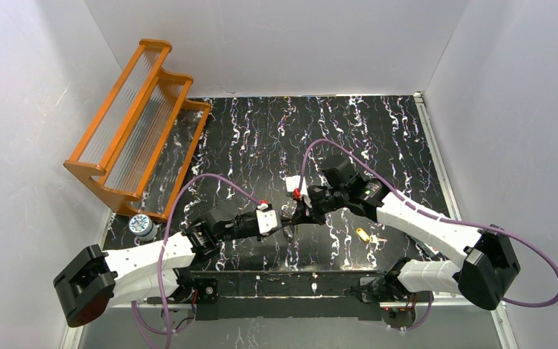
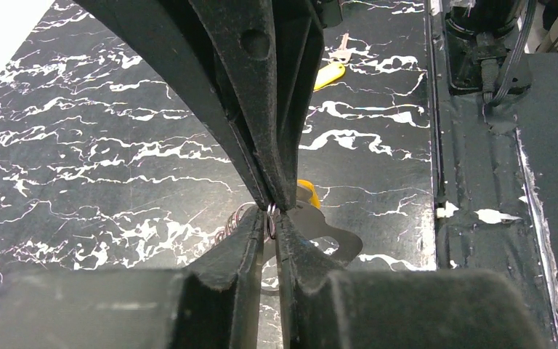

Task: Put the keys on the keyring
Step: Adjust the key on the keyring.

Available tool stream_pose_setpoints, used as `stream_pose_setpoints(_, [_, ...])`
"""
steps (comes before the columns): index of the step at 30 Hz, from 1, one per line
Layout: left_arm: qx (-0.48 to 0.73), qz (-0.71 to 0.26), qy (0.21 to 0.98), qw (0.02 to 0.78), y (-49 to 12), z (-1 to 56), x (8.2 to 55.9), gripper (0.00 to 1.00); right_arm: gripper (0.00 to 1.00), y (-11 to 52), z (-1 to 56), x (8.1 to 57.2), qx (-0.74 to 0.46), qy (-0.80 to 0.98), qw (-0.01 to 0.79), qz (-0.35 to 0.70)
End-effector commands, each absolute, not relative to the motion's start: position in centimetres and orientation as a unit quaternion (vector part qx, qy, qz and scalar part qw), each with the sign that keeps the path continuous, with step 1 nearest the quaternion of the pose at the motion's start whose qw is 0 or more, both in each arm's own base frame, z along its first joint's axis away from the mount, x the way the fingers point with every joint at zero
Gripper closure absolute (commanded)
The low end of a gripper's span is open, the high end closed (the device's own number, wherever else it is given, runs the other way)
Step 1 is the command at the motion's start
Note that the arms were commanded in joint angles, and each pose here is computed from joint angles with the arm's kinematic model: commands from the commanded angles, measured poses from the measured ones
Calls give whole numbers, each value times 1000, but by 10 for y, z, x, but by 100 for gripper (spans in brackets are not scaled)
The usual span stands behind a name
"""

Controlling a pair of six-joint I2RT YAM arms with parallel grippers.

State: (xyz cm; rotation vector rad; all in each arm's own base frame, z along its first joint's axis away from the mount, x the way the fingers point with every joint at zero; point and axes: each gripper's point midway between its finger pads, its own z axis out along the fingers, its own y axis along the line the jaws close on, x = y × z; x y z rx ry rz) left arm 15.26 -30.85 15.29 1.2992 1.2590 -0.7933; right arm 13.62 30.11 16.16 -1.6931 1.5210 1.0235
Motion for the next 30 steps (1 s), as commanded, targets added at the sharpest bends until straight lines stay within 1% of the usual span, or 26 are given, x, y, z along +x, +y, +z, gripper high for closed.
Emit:
stream_pose_setpoints(1, [542,-347,512,569,-316,175,153,95,99,299,158,138,-646,579,323,380])
stream_pose_setpoints(3, [544,-347,514,566,-317,172,153,100,99,299,158,138,-645,579,323,380])
stream_pose_setpoints(9, [542,-339,523,563,-314,167,156,100,99,299,161,140,-645,578,331,375])
stream_pose_setpoints(10, [540,-337,524,566,-314,167,156,100,94,299,161,140,-645,578,333,373])
stream_pose_setpoints(13, [532,-333,526,574,-311,171,158,100,74,298,165,145,-641,579,351,361])
stream_pose_setpoints(14, [526,-332,527,579,-309,173,159,100,67,297,167,148,-639,579,361,356])
stream_pose_setpoints(15, [518,-331,529,585,-308,175,161,100,58,297,170,151,-635,578,374,349])
stream_pose_setpoints(16, [509,-334,526,594,-306,179,161,100,52,296,171,154,-631,578,388,343])
stream_pose_setpoints(17, [498,-337,524,603,-305,182,161,100,46,294,171,156,-627,577,401,337])
stream_pose_setpoints(19, [475,-349,505,631,-302,196,160,100,41,291,176,159,-619,568,433,326])
stream_pose_setpoints(23, [450,-374,468,662,-297,212,151,100,39,288,193,164,-602,534,504,314])
stream_pose_setpoints(26, [440,-386,440,681,-293,223,145,100,40,289,207,157,-597,500,536,326])
stream_pose_setpoints(29, [426,-395,416,700,-287,234,140,100,44,290,226,148,-592,464,560,346])
stream_pose_setpoints(30, [422,-397,413,702,-286,234,139,100,47,291,232,144,-589,454,567,354])
